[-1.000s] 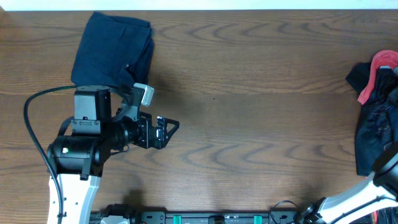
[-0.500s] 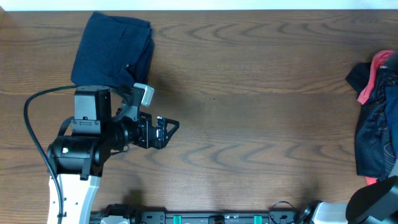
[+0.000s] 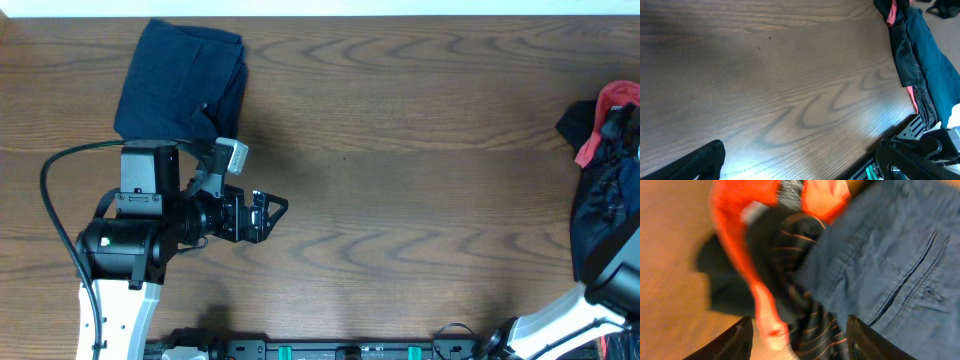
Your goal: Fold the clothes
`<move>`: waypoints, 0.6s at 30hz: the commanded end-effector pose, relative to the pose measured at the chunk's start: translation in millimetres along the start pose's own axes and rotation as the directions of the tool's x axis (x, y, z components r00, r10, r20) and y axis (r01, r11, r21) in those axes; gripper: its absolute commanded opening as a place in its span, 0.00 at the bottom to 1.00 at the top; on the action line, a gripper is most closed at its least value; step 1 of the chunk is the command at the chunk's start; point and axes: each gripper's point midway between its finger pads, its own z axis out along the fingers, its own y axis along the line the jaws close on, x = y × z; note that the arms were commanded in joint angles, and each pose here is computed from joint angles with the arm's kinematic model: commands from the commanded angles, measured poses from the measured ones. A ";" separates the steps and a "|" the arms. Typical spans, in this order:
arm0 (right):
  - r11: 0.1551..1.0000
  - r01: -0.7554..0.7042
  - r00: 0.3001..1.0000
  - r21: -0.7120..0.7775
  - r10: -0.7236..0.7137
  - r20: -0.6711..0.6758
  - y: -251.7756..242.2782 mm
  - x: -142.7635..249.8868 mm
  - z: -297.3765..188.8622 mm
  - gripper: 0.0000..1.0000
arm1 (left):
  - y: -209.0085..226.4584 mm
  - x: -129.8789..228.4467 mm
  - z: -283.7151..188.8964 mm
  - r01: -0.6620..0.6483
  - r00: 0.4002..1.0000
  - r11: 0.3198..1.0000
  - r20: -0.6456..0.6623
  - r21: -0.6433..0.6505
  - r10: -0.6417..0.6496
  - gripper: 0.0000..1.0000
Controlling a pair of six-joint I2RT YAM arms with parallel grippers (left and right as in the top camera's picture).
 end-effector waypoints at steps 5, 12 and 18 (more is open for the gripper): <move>0.999 0.009 0.998 0.044 -0.006 -0.056 -19.1 14.2 37.2 0.58 | -4.0 -4.1 -3.7 -0.023 1.000 1.000 0.014 0.004 0.023 0.98; 0.996 -0.011 0.994 0.085 0.020 -0.105 -39.3 27.1 58.4 0.49 | -4.0 -4.0 -3.7 -0.023 1.000 1.000 0.013 0.004 0.022 0.98; 0.992 -0.050 0.993 0.118 0.062 -0.101 -63.0 23.7 60.4 0.36 | -4.0 -4.1 -3.7 -0.023 1.000 1.000 0.014 0.004 0.023 0.98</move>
